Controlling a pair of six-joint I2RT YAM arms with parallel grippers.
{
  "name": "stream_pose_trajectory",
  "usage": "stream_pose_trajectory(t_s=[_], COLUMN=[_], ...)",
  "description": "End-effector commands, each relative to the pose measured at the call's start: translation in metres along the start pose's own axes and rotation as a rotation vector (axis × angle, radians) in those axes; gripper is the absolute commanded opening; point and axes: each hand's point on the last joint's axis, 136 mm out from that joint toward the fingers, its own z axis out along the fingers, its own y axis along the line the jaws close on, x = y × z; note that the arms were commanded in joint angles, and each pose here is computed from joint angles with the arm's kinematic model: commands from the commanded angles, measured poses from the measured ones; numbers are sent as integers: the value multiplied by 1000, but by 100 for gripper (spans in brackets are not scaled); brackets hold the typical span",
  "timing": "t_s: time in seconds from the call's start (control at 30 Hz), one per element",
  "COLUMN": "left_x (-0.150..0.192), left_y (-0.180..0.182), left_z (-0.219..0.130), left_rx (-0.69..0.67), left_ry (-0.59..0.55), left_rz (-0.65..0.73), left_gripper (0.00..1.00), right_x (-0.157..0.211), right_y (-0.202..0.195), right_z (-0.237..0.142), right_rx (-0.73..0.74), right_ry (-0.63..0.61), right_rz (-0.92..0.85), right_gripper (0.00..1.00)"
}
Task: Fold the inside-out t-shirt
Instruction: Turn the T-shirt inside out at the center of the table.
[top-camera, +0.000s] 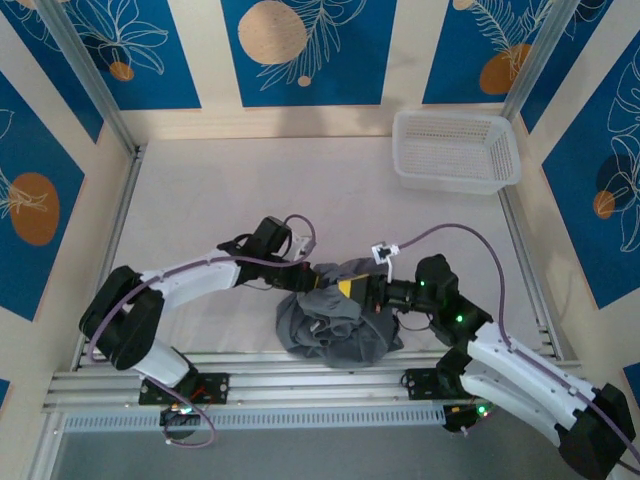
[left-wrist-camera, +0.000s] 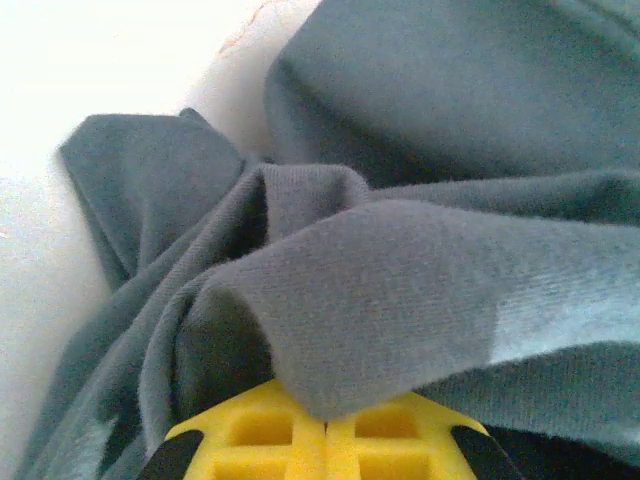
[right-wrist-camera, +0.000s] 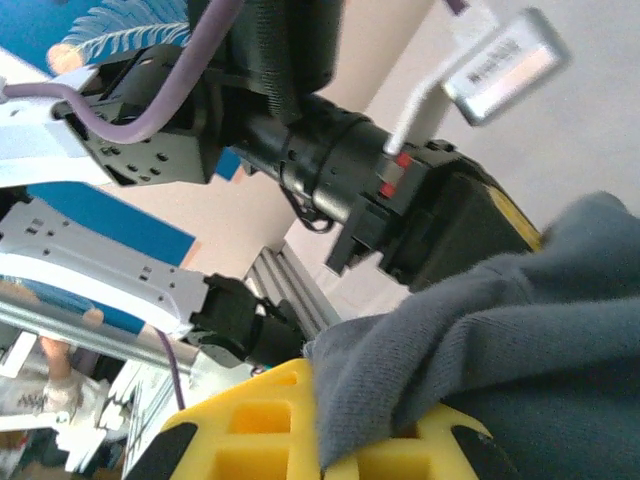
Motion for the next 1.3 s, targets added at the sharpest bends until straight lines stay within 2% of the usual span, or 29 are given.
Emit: stream_pose_trajectory(t_s=[0.0,0.07,0.13,0.2,0.23,0.33,0.43,0.53,0.63,0.7,0.83,0.87,0.9,0.93,1.03,1.1,1.17,1.27], left_x=[-32,-51,-66,-72,-72,-62,-50,-43,-41,-41,-43,-44,-45,-46,-47,-46,-44,-43], left_y=[-26,-34,-44,-55,-58,-57,-51,-48,-51,-52,-54,-55,-56,-57,-47,-23,6,18], left_z=[-24,-52,-79,-97,-100,-96,-88,-86,-90,-94,-100,-101,-102,-104,-110,-112,-107,-94], left_rx=[85,81,82,76,77,84,94,99,96,83,72,75,76,73,5,-104,-187,-145], left_ry=[-135,-240,-329,-374,-374,-326,-290,-285,-291,-299,-309,-312,-318,-326,-344,-340,-319,-286], left_rz=[34,47,77,131,148,154,127,105,111,116,100,99,99,100,96,75,44,4], left_gripper=[0,0,0,0,0,0,0,0,0,0,0,0,0,0,0,0,0,0], right_x=[30,62,88,102,102,75,29,-10,-30,-35,-32,-32,-32,-31,-36,-42,-50,-60], right_y=[-40,-67,-92,-104,-104,-89,-65,-39,-28,-33,-39,-45,-51,-56,-45,-14,23,53], right_z=[-9,-14,-23,-28,-29,-32,-31,-16,10,28,59,65,68,71,70,64,54,36], right_rx=[159,275,395,454,462,467,455,435,438,457,436,450,463,474,445,334,137,-126], right_ry=[15,66,93,117,120,75,-10,-44,-12,26,103,102,102,106,86,51,8,-24], right_rz=[107,197,295,344,335,220,-13,-247,-408,-488,-538,-531,-524,-516,-467,-404,-279,-130], right_gripper=[1,13,16,29,32,35,43,49,57,69,76,76,70,61,0,0,0,0])
